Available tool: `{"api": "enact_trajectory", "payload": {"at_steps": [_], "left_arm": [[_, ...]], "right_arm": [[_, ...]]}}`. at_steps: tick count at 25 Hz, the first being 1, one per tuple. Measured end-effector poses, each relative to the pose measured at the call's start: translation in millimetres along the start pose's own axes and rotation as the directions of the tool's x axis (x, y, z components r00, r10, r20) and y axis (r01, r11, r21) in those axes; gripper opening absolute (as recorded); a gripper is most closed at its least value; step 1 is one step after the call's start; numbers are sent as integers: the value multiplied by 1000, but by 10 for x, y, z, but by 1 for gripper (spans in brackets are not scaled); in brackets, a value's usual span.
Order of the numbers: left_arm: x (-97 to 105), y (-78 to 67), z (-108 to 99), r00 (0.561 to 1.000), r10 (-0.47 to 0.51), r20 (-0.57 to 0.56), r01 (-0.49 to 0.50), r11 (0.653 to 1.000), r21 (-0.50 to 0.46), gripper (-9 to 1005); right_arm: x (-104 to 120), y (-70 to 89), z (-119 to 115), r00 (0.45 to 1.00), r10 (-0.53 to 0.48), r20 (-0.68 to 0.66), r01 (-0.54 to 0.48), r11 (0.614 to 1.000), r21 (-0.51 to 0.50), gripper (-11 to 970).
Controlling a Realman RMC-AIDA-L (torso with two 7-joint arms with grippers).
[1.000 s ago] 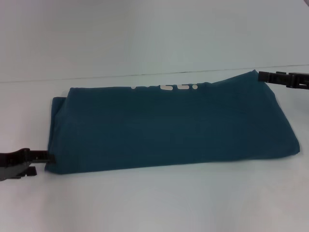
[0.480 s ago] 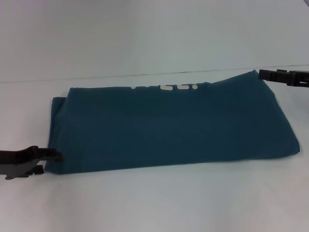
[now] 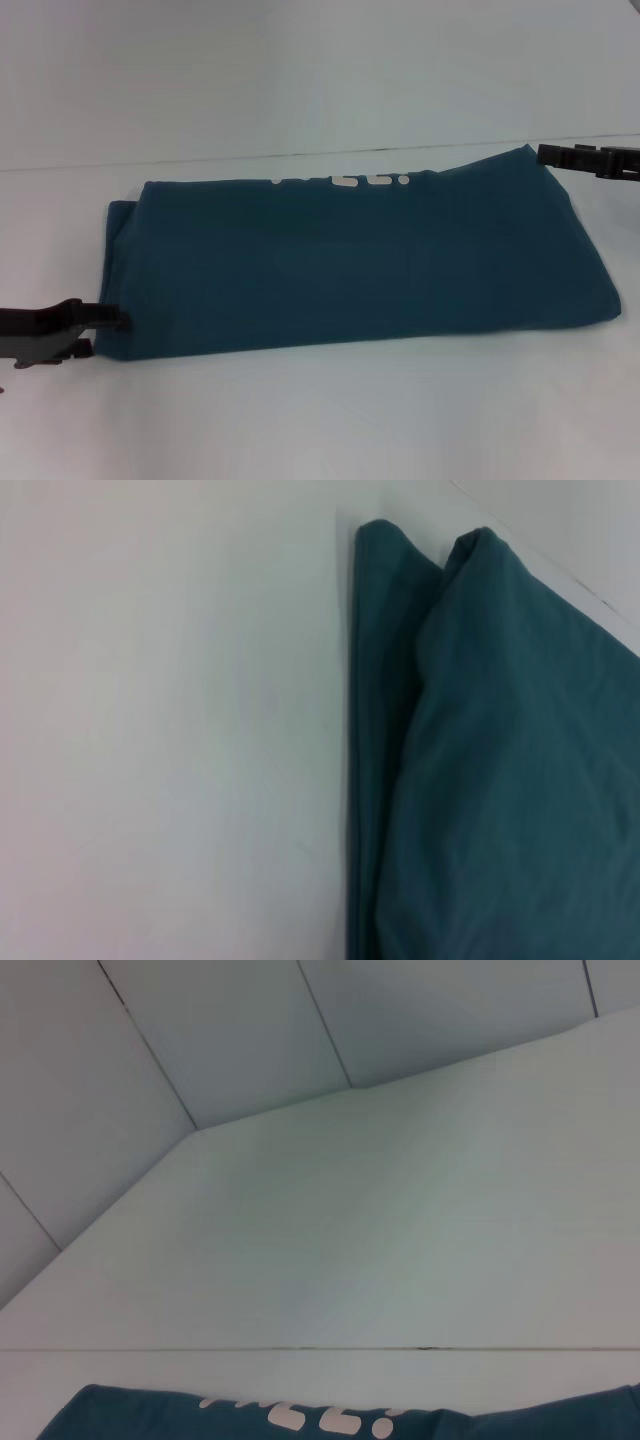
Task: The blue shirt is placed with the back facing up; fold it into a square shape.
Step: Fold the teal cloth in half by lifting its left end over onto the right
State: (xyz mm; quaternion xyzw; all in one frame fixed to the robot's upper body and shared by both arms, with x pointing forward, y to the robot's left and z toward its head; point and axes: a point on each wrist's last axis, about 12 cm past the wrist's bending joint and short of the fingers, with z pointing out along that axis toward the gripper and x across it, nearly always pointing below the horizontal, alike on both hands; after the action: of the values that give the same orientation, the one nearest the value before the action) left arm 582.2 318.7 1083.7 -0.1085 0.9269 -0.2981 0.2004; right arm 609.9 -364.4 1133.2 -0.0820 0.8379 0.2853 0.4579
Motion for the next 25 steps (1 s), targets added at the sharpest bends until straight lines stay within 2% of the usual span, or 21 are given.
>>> {"api": "enact_trajectory", "payload": {"at_steps": [9,20,25], "left_arm": [[-22,-74,54,1000,19,-4,-19,1000,6,724],[-86,-329,105,997,71,-13,-70,994,83,724],[-98,-289,37,997,79,7,-79,994,70,724]], "right_arm": [[1,14,12,1000,3,1,-3,1000,-6,816],[-2,10,10,1000,6,5,-6,1000,-2,816],[7,10,10,1000,4,4,-4,1000,-2,815]]}}
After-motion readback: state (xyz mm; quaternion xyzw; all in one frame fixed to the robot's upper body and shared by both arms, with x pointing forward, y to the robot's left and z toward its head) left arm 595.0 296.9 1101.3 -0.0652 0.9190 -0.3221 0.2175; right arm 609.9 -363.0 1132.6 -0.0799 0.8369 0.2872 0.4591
